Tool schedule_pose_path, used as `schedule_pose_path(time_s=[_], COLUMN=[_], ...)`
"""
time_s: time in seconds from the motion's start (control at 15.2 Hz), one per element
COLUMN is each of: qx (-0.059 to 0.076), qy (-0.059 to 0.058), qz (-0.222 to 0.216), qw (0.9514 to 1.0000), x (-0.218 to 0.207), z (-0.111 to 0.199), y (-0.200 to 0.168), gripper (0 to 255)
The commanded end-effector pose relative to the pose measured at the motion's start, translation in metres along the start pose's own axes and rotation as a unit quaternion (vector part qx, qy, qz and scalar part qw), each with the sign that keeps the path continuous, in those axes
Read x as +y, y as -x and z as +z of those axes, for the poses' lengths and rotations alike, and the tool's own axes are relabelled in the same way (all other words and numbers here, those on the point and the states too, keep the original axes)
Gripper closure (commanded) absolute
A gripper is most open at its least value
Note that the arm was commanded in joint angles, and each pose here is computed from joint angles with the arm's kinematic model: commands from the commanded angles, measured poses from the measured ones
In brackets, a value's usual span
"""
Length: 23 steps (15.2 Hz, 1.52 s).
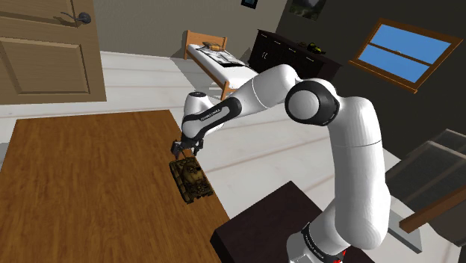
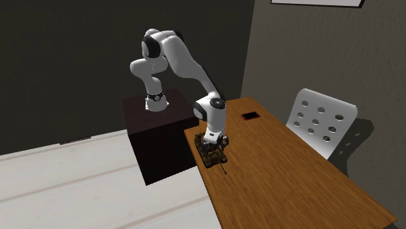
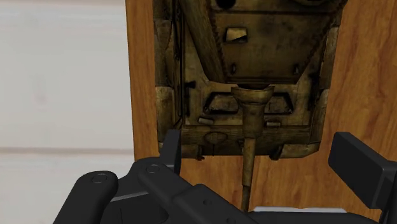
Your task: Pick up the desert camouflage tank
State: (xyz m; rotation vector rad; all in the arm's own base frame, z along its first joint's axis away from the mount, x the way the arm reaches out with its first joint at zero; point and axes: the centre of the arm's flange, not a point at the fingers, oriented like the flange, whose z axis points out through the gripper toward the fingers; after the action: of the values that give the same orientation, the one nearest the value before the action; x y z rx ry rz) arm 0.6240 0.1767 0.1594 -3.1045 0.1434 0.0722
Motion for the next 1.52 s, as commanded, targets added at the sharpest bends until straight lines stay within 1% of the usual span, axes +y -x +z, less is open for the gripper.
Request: schedule_pose_path(time_s=[0.0,0.07,0.13,0.73,1.45], qx=[0.0,0.0,0.0,0.0,0.0], qy=[0.0,0.0,0.0,0.0,0.0], qz=[0.0,0.0,0.0,0.0,0.0], qw=[1.0,1.0,1.0,1.0,1.0], x=[0.001,0.001,0.001,0.001,-0.001], z=[0.009,0.009,0.009,0.009,-0.049], y=[0.0,0.0,0.0,0.0,0.003], gripper=[0,0,255,255,255])
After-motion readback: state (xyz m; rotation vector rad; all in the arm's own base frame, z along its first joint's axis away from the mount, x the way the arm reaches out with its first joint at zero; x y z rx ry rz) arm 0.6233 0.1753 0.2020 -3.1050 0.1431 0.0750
